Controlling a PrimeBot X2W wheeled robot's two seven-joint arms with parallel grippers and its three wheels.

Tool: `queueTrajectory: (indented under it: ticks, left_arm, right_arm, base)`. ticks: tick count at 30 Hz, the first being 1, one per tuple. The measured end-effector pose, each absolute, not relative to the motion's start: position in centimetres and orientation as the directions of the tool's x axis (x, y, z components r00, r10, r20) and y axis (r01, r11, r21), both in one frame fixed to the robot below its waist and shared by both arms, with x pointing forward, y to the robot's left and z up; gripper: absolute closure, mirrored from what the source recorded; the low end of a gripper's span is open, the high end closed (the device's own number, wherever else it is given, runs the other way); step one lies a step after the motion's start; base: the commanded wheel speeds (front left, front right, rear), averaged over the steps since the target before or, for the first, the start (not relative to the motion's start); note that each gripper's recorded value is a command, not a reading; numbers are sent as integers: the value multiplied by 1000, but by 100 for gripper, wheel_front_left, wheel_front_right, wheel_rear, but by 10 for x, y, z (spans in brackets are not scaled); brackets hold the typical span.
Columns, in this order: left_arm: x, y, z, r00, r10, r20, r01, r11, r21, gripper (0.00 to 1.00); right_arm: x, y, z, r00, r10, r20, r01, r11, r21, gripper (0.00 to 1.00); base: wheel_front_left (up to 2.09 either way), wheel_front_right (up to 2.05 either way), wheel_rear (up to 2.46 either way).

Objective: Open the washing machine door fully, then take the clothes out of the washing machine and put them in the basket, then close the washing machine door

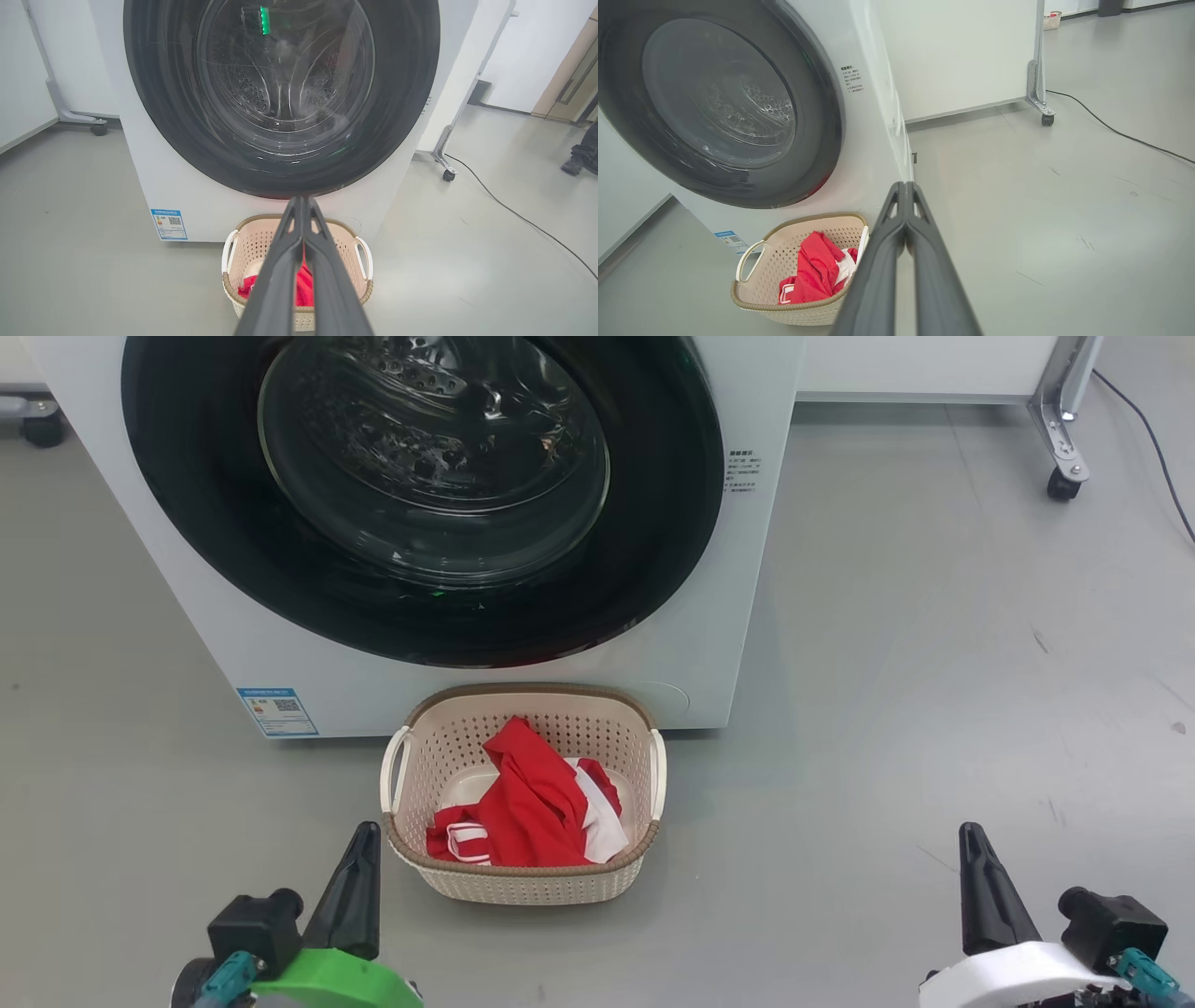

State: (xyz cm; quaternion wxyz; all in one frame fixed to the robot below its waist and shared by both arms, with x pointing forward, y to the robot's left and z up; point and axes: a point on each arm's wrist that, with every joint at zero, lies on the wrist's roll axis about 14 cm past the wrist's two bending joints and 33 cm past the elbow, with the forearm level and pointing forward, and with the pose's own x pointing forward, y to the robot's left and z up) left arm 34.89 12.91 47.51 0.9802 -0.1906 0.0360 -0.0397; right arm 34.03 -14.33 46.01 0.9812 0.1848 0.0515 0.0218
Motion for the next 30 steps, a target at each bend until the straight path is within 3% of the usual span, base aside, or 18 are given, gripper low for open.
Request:
queueTrajectory:
  ticks: [30]
  left_arm:
    - [355, 153, 464, 988, -40, -148, -77, 705, -705, 100]
  right_arm:
    - [348, -169, 453, 985, -2, -173, 124, 703, 701, 100]
  base:
    - [0, 0, 0]
